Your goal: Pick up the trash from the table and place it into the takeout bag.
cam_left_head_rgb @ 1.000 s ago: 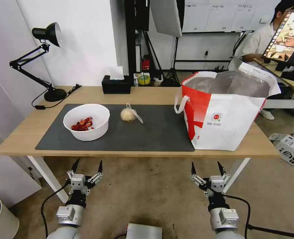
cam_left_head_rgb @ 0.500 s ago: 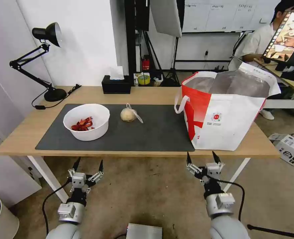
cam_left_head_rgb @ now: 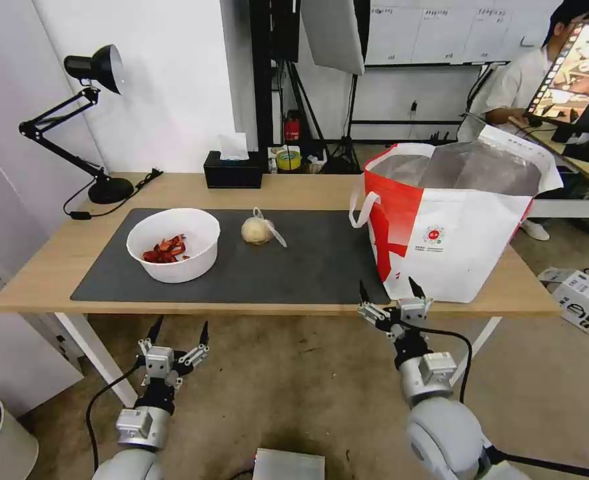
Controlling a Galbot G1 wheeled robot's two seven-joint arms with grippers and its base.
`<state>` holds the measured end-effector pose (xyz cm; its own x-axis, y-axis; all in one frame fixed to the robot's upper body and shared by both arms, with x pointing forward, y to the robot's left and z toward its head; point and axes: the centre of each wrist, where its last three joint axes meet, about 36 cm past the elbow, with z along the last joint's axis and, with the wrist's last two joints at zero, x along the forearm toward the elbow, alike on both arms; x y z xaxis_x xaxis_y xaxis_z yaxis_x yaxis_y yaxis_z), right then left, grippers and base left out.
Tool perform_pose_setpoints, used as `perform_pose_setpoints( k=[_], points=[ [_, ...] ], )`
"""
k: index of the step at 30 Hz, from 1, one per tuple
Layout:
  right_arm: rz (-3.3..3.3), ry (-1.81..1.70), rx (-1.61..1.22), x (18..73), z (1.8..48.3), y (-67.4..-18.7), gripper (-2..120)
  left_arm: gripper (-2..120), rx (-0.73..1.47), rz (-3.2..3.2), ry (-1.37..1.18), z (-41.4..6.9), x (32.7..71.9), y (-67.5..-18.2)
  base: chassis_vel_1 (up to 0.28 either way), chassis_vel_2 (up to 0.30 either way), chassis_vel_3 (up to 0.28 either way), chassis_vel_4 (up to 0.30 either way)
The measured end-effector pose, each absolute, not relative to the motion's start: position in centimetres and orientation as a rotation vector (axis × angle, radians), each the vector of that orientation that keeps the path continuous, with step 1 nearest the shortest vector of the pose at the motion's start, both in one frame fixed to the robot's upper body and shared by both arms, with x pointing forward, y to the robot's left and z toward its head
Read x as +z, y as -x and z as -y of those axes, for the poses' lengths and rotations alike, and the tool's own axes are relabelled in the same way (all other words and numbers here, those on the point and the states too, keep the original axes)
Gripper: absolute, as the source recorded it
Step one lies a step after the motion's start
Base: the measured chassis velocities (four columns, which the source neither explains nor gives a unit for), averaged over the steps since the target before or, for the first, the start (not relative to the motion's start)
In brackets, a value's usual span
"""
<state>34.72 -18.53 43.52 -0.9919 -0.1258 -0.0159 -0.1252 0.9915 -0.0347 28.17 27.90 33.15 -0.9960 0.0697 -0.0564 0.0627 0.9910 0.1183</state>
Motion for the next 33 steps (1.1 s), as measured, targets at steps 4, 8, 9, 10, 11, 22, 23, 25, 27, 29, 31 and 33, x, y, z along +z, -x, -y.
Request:
perform_pose_setpoints(
  k=[4,8,9,10,11,22,23,25,27,29,31,33],
  points=[
    [-3.129,0.248,-0.034,45.4,18.1,-36.9,100,100,0.191,-3.077,-0.103,-28.2,33.1,-28.2,0.0,0.0,0.0,0.0],
    [-3.172,0.331,-0.014,48.2,17.2,-40.6,100,100,0.196,-3.083,-0.098,-28.5,33.0,-28.1,0.0,0.0,0.0,0.0],
    [-3.189,0.359,-0.004,48.8,16.7,-41.8,100,100,0.195,-3.084,-0.095,-28.5,33.0,-28.1,0.0,0.0,0.0,0.0],
    [-3.205,0.379,0.007,49.4,16.2,-42.8,100,100,0.194,-3.084,-0.092,-28.5,33.0,-28.1,0.0,0.0,0.0,0.0],
    [-3.205,0.379,0.007,49.4,16.2,-42.8,100,100,0.194,-3.084,-0.092,-28.5,33.0,-28.1,0.0,0.0,0.0,0.0],
    [-3.363,0.421,0.05,54.7,8.3,-54.7,100,100,0.171,-3.083,-0.06,-28.4,33.0,-28.0,0.0,0.0,0.0,0.0],
    [-3.363,0.421,0.05,54.7,8.3,-54.7,100,100,0.171,-3.083,-0.06,-28.4,33.0,-28.0,0.0,0.0,0.0,0.0],
    [-3.412,0.411,0.008,55.3,6.3,-56.6,100,100,0.17,-3.081,-0.056,-28.4,33.0,-28.0,0.0,0.0,0.0,0.0],
    [-3.428,0.405,-0.006,55.4,5.8,-57.3,100,100,0.17,-3.08,-0.055,-28.4,33.0,-28.1,0.0,0.0,0.0,0.0],
    [-3.47,0.386,-0.043,56.0,4.1,-59.3,100,100,0.169,-3.078,-0.053,-28.4,33.0,-28.2,0.0,0.0,0.0,0.0],
    [-3.492,0.379,-0.06,56.2,3.3,-60.3,100,100,0.168,-3.079,-0.051,-28.4,33.0,-28.1,0.0,0.0,0.0,0.0],
    [-3.547,0.37,-0.09,56.6,1.6,-62.3,100,100,0.164,-3.081,-0.047,-28.4,32.8,-28.1,0.0,0.0,0.0,0.0]
  ],
)
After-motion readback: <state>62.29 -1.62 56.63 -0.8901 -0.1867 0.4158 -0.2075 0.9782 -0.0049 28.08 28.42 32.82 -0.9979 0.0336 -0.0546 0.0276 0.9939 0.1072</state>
